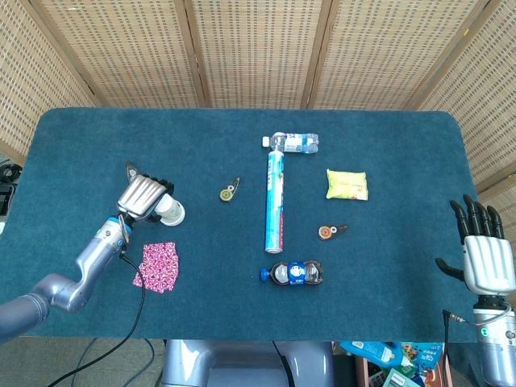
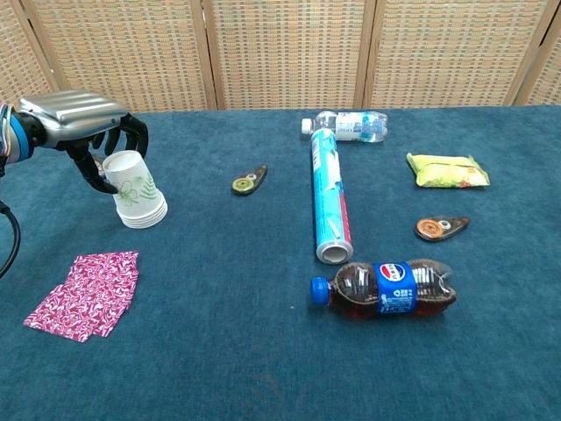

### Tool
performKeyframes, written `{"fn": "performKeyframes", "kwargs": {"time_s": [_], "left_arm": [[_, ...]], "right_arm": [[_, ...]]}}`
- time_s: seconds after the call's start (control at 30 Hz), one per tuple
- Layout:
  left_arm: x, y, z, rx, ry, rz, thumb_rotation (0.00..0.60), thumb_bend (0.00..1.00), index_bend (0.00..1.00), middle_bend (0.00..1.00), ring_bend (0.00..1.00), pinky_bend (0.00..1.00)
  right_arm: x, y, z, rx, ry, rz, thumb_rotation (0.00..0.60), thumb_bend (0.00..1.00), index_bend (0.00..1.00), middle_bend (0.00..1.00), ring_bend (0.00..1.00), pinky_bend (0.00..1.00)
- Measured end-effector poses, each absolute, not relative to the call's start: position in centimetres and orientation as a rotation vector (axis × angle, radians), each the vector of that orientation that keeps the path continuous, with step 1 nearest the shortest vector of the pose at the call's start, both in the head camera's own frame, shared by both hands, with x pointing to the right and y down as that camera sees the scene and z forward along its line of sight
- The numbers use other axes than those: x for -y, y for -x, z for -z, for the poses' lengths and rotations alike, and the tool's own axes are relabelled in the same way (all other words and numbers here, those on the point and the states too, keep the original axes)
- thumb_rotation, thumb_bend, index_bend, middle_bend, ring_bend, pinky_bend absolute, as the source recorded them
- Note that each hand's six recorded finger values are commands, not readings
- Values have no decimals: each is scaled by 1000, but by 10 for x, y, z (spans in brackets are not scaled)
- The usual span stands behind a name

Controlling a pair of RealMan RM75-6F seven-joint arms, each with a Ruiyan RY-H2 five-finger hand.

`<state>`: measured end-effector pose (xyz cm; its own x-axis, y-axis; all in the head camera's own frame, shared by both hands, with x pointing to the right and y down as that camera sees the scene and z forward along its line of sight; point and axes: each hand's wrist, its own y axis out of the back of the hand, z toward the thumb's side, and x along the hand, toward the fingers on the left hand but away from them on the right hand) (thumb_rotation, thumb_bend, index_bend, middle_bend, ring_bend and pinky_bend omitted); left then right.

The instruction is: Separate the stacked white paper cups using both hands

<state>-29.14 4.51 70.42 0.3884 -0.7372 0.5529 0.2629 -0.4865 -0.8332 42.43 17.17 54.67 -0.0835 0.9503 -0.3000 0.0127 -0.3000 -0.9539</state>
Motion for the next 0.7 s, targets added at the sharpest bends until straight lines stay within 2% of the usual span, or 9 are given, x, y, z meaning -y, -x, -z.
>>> {"fn": "performKeyframes", "kwargs": {"time_s": [0.3,0.57,0.7], "left_arm": [[-37,297,-682,-608,1768,1244,600,168,457,471,500,477],[-34,296,-660,-1025,2163,1106,600,168,464,483,500,477],[-33,290,-657,-1230,2395,999,600,168,464,484,500,477]], "right_arm": [[-172,-422,-548,1103,1398,-1487,600,0,0,0,0,0],[-168,-409,-549,1056,1437,-1396,600,0,2,0,0,0],[-162,-402,-549,994,1448,-1293,600,0,53,5,0,0]]}}
